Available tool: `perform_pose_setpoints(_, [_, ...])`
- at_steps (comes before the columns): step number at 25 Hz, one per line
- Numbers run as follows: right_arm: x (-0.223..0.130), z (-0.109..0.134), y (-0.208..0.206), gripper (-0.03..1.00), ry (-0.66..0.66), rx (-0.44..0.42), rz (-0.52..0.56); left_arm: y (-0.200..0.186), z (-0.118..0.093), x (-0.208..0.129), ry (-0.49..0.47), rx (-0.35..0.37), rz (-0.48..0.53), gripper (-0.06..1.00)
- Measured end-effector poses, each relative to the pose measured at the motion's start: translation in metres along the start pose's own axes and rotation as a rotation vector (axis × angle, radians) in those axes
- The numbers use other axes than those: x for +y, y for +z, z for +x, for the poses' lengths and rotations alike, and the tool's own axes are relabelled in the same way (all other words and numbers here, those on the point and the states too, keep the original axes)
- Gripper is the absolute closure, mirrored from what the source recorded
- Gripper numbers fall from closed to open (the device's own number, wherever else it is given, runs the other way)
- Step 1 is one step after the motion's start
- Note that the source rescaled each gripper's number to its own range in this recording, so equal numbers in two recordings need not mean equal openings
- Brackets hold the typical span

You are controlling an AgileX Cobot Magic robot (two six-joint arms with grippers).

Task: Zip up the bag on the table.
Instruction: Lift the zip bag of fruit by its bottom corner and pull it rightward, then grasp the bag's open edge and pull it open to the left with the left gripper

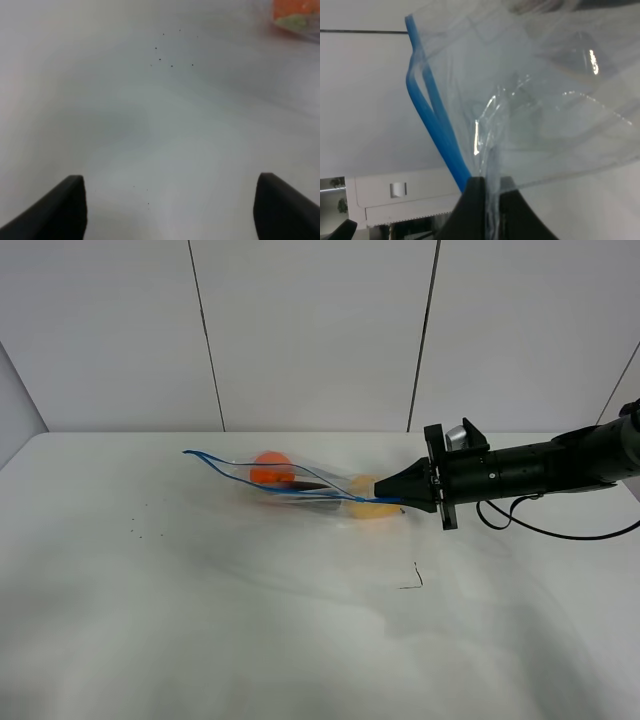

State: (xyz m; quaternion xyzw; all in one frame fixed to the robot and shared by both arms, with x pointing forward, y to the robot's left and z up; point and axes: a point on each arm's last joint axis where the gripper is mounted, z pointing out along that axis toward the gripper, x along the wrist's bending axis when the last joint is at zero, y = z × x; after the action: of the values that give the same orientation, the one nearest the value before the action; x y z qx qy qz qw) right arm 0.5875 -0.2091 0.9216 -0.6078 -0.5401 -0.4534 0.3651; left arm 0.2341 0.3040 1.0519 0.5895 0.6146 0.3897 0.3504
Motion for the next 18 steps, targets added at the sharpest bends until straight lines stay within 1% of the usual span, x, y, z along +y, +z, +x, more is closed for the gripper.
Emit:
perform_pose_setpoints(3, [0.0006,0.0004,0.0000,0.97,0.003,0.005,-0.006,0.0000,0.0006,0.0000,0.003,0.006,0.000,0.07])
perform_pose_setpoints(6, [0.0009,0.0007,0.0000,0.97,0.005,0.008,-0.010,-0.0002,0.0049,0.0004,0.075,0.054,-0.002,0.07])
perform_pose_setpoints(9, [0.0013,0.0010,0.0000,0.97,0.007,0.011,-0.014,-0.0005,0.0080,0.0015,0.110,0.088,-0.011,0.07])
perform_pose_setpoints(18, [0.0015,0.0011,0.0000,0.97,0.008,0.013,-0.016,-0.0005,0.0084,0.0016,0.120,0.093,-0.012,0.07])
